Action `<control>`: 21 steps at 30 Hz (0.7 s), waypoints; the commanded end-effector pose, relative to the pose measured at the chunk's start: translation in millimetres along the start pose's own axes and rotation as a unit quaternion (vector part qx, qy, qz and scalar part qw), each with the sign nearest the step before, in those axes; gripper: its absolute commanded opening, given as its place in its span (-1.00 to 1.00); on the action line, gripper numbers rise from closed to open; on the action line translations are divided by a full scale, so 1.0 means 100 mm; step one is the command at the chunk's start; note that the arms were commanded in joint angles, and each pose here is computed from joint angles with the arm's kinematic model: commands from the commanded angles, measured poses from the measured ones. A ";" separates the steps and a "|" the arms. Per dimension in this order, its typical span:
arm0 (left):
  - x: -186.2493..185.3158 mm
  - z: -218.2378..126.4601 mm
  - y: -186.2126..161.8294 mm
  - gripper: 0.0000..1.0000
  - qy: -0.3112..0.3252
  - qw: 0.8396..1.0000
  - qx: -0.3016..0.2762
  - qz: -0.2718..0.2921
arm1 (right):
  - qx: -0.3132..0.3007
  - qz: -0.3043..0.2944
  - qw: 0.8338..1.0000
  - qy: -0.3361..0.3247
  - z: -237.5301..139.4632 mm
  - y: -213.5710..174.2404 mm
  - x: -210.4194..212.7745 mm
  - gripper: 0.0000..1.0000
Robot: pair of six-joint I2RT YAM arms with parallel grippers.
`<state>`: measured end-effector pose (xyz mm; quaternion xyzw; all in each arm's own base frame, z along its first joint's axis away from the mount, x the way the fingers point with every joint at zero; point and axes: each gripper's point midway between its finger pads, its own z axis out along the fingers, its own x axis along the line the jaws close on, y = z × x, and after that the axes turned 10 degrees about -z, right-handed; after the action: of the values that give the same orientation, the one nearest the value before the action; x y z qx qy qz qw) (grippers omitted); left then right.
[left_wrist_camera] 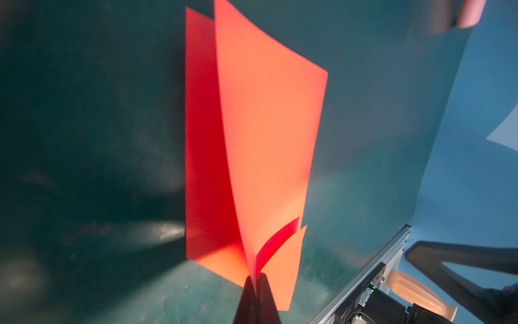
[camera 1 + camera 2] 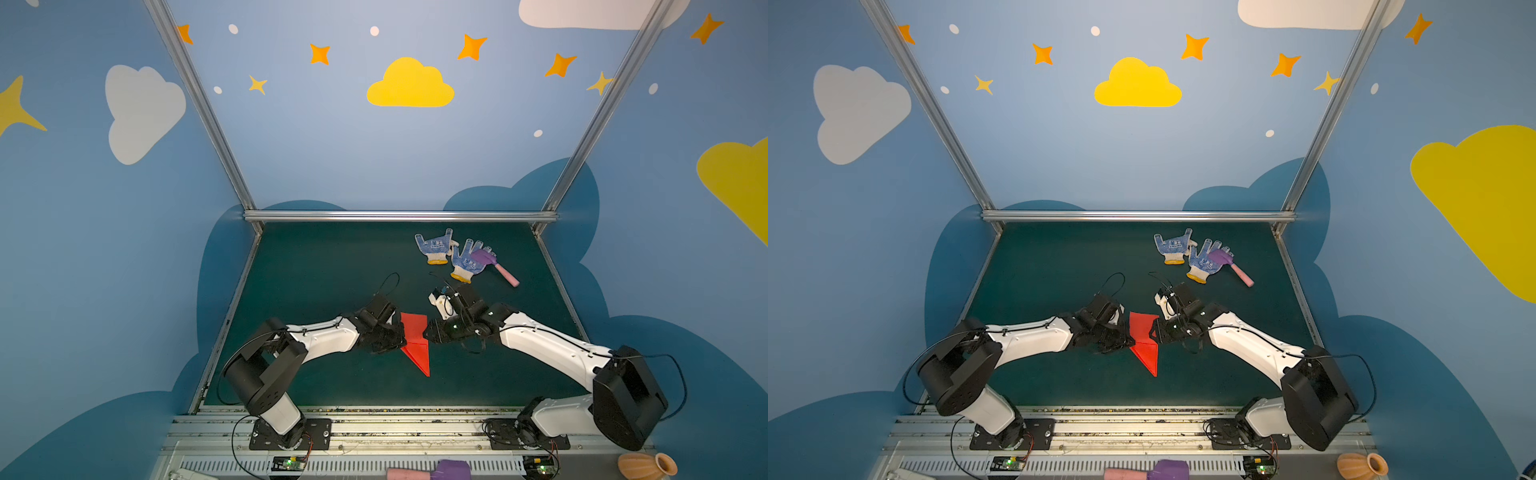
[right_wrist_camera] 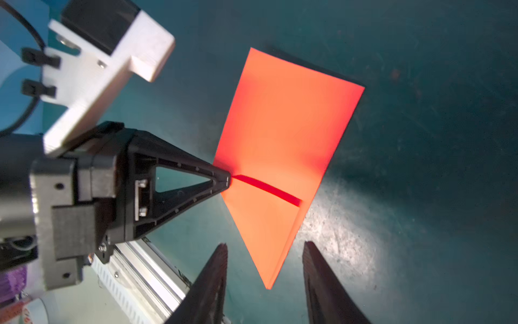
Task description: Fold a paper plane with a square sheet of paper (fold left side to right side)
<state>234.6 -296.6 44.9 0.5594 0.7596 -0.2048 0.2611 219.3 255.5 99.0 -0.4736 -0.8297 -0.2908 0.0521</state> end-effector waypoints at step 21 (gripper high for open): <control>0.05 -0.12 -0.05 -0.93 0.037 0.995 -0.028 -0.084 | 0.030 -0.133 0.990 -0.025 0.45 -0.36 0.48 -0.06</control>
<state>225.9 -286.0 47.2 0.4985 0.8141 -0.1833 0.2350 166.0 297.4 66.2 -0.3691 -0.8914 -0.2610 0.0336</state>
